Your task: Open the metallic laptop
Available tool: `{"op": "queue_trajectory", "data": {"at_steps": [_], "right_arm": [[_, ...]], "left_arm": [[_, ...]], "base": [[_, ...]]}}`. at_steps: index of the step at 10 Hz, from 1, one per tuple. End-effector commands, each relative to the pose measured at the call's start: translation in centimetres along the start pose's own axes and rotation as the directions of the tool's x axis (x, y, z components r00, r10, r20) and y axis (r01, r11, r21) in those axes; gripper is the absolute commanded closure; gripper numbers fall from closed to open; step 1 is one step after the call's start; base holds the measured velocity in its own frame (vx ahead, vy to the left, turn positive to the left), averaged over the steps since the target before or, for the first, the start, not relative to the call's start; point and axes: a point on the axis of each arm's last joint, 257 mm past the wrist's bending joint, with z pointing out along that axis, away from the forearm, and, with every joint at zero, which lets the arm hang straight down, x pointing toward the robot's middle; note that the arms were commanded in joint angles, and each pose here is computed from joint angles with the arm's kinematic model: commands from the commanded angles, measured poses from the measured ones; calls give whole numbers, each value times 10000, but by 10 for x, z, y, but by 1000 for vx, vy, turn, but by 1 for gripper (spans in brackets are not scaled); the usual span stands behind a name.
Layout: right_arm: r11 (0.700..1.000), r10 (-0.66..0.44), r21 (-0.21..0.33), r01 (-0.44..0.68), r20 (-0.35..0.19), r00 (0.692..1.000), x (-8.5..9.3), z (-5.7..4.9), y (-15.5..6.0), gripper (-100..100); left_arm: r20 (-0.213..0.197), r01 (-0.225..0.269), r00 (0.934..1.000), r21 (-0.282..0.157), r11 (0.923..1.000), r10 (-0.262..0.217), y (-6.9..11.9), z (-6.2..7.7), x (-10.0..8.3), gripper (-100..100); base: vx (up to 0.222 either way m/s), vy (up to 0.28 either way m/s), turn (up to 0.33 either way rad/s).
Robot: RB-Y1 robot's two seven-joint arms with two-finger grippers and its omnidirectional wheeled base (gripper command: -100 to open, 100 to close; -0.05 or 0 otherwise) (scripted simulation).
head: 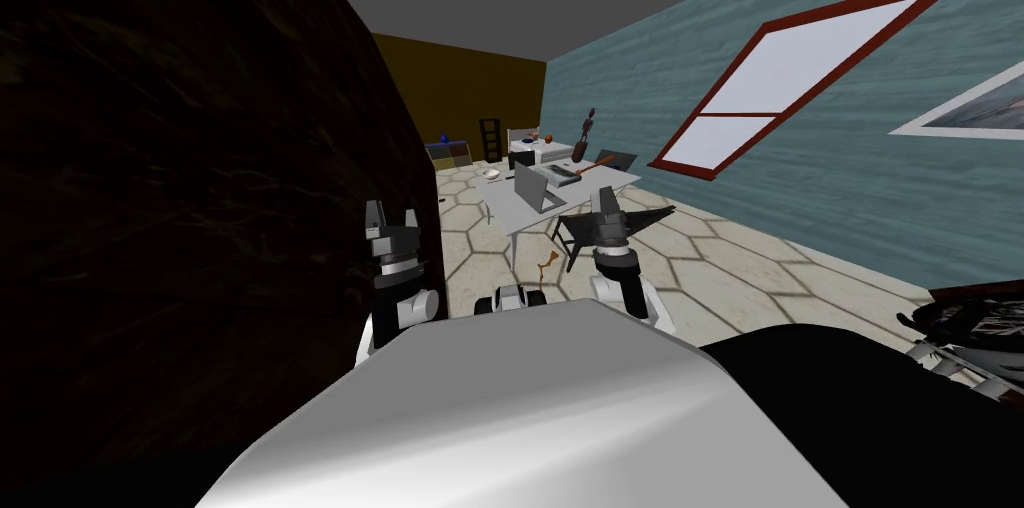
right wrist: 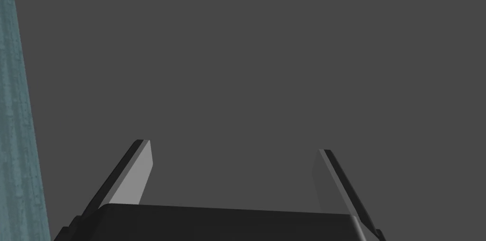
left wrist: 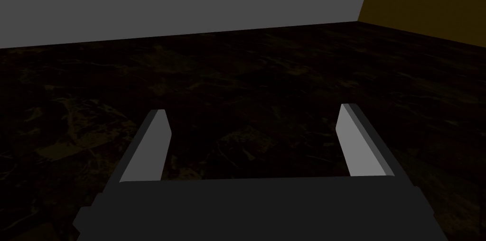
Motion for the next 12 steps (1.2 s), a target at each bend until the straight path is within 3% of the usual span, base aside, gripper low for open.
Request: {"op": "queue_trajectory", "data": {"at_steps": [1, 4, 7, 9, 12], "right_arm": [[9918, -1229, 259, 1255, -855, 9887, 12, -5, -21, -100], [9574, -2739, 419, 2857, -1813, 9445, 21, -12, -47, -100], [8915, -4240, 397, 4512, -2771, 8622, 25, -22, -77, -100], [8293, -5177, 258, 5582, -3404, 7849, 25, -29, -99, -100], [7095, -6405, -163, 7045, -4319, 6350, 19, -41, -134, -100]], "left_arm": [[0, 0, 10000, 0, 10000, 0, 0, 0, 0, 0], [0, 0, 10000, 0, 10000, 0, 0, 0, 0, 0], [0, 0, 10000, 0, 10000, 0, 0, 0, 0, 0], [0, 0, 10000, 0, 10000, 0, 0, 0, 0, 0], [0, -1, 10000, 0, 10000, 1, 0, 0, 0, 0]], "base": [[42, 42, 63], [40, 38, 79], [44, 51, 91], [48, 42, 84], [53, 42, 91]]}}
